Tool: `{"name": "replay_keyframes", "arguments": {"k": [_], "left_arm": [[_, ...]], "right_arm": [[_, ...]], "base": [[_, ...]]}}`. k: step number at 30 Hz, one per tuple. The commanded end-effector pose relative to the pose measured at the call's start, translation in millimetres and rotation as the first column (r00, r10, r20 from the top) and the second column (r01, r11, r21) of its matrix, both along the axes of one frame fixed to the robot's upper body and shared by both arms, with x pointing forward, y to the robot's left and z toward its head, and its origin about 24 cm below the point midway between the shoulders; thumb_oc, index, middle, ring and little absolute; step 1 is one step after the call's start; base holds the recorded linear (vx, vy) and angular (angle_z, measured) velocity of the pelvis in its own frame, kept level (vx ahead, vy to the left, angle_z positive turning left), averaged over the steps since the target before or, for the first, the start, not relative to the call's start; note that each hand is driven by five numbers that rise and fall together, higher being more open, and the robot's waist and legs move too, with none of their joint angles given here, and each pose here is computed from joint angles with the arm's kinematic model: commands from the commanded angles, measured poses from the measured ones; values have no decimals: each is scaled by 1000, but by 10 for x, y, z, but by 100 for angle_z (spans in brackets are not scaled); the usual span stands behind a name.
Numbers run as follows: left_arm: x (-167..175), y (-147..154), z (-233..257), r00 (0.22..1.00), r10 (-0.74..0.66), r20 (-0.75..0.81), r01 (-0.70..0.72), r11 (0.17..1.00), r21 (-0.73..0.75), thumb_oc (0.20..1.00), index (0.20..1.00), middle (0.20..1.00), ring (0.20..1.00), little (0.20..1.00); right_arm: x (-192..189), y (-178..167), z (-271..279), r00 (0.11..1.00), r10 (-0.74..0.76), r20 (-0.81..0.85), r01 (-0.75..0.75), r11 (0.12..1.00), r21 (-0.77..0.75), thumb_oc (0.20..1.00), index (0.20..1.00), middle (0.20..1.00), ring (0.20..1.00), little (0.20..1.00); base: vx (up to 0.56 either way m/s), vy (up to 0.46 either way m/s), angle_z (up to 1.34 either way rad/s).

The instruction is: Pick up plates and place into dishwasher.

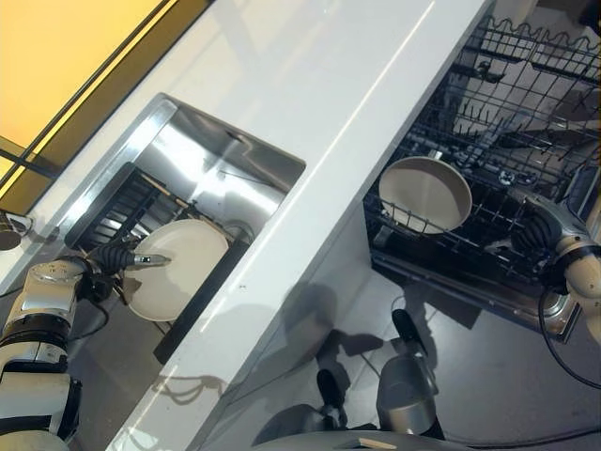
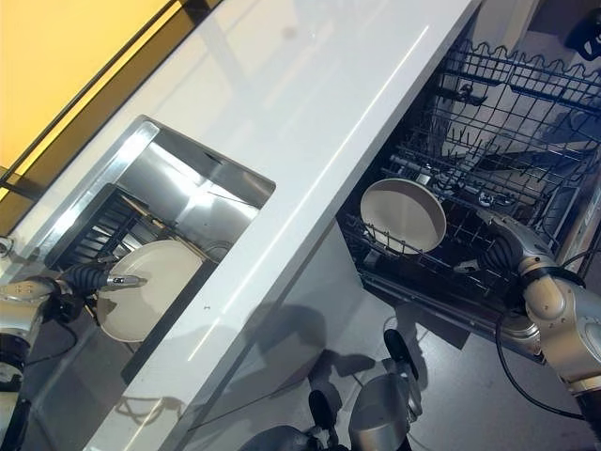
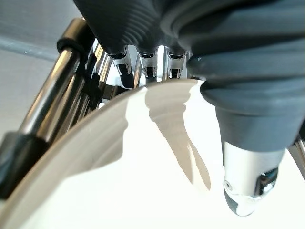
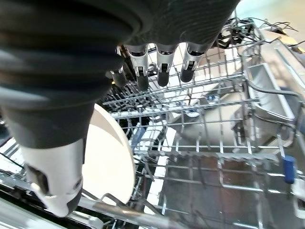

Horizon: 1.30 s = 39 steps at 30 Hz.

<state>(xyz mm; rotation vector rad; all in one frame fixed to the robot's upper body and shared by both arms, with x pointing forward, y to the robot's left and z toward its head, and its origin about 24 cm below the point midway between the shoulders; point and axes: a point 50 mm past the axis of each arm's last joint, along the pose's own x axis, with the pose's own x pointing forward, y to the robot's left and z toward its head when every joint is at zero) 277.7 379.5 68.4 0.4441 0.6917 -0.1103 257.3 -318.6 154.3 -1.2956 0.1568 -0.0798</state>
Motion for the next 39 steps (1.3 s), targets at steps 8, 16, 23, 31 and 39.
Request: {"name": "replay_keyframes", "arguments": {"k": [8,16,23,31,39], "left_arm": [[-764,299,-386,896,-61,-440,89,995,44,1000,1000,1000,1000,1000],[-690,270,-213,919,-129,-372,143,990,9,360,360,360,360,360],[-482,95,126,942,-271,-198,273,962,-17,200,200,200,200,200],[-377,0,369,923,-355,-147,367,928,65,200,200,200,200,200],[-342,-94,492,906,-411,-104,421,901,106,200,200,200,200,200]], "right_arm": [[-68,114,-61,999,36,37,-38,997,63,1000,1000,1000,1000,1000],[-91,117,-141,999,22,28,-25,994,103,1000,1000,1000,1000,1000],[-129,92,-230,1000,2,27,-6,991,133,1000,1000,1000,1000,1000],[-150,57,-245,1000,-7,28,3,988,153,1000,1000,1000,1000,1000],[-179,41,-274,1000,-17,17,14,986,168,1000,1000,1000,1000,1000]], "base": [[-8,-103,10],[-17,-93,9],[-13,-78,8],[-6,-50,11],[-1,-23,2]]}}
